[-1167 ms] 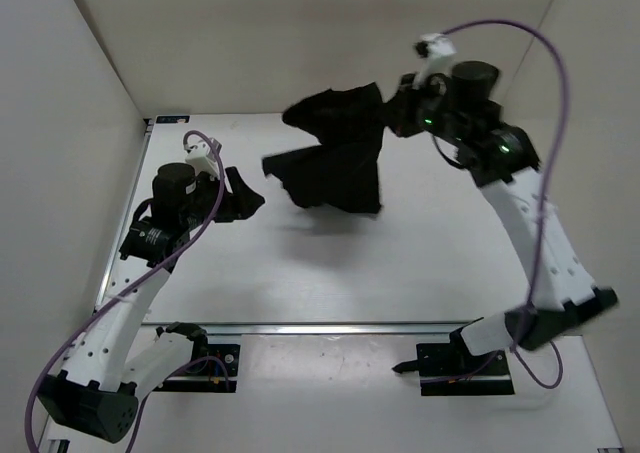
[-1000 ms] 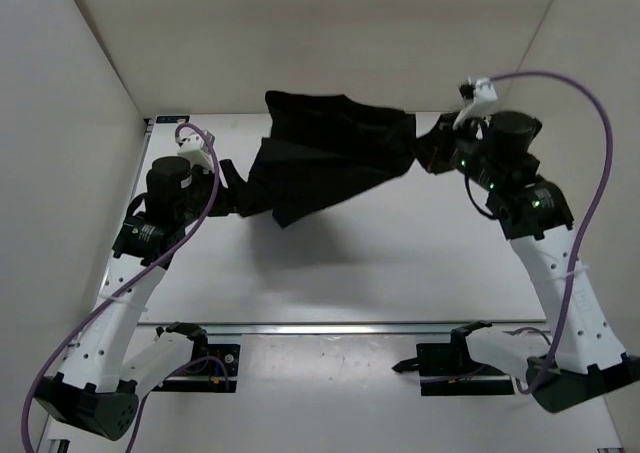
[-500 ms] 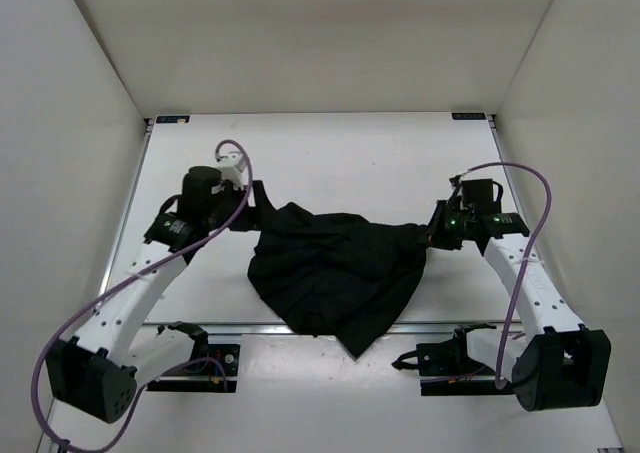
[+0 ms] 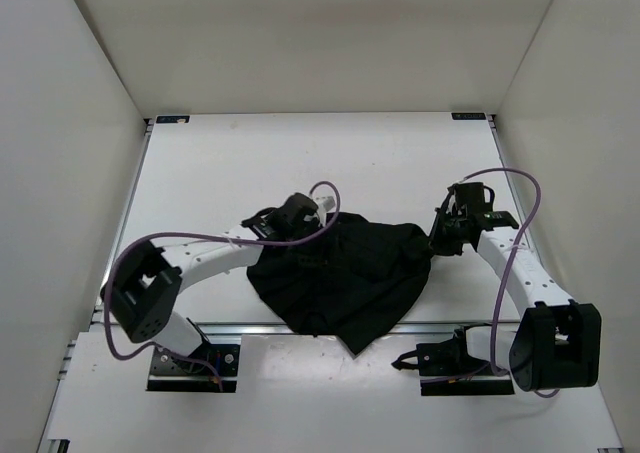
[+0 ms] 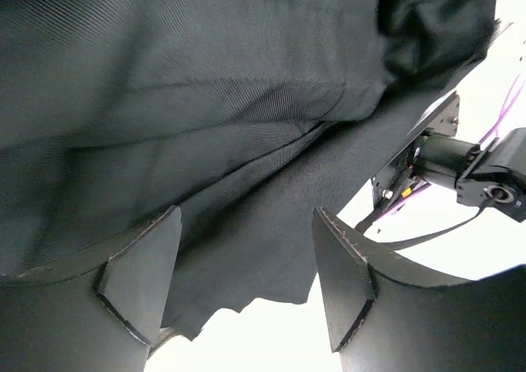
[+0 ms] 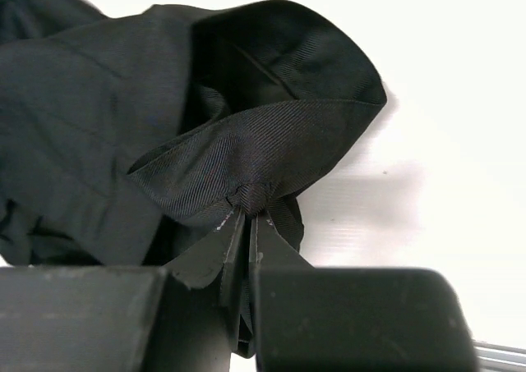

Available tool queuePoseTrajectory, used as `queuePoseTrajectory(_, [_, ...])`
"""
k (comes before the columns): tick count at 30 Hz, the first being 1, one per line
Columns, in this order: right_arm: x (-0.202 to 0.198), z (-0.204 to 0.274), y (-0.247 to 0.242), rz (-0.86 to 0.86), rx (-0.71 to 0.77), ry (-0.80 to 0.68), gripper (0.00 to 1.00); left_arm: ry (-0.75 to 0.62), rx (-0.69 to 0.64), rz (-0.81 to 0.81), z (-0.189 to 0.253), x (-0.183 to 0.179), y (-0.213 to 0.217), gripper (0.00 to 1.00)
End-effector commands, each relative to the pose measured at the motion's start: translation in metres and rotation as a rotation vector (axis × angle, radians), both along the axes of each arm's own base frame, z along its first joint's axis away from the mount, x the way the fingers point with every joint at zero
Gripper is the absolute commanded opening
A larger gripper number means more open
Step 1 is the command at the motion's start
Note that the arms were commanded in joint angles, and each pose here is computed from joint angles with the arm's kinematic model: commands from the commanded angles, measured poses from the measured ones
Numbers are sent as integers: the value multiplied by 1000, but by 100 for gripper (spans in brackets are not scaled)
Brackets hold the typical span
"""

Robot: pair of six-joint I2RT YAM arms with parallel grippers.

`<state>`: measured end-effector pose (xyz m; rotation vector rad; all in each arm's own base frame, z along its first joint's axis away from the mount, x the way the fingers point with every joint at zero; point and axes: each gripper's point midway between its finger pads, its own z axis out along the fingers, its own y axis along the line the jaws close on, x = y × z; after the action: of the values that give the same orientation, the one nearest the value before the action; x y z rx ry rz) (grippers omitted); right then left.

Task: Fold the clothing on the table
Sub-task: Flatten the skirt out

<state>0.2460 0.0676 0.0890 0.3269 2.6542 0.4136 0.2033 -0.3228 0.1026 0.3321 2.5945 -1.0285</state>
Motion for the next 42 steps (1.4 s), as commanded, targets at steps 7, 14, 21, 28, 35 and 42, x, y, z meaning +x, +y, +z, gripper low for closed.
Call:
queuePoseTrajectory(7, [0,-8,-1,12,-24,-16,0,54,-98,194,1,12,-45,76])
queuePoseTrajectory(14, [-2,-8,0,23,-8,-27,1,119,-39,243,-29,15,-68,77])
queuePoseTrajectory(21, [-6,-9,1,34,13,-33,0,175,-30,308,-55,22,-73,56])
queuePoseTrajectory(28, [-6,9,9,105,45,-121,0,136,-67,389,-41,52,-36,0])
queuePoseTrajectory(35, [6,55,18,157,73,-284,0,3,-231,458,57,99,15,0])
queuePoseTrajectory(42, [8,165,35,230,148,-688,0,-137,-400,425,171,97,61,0])
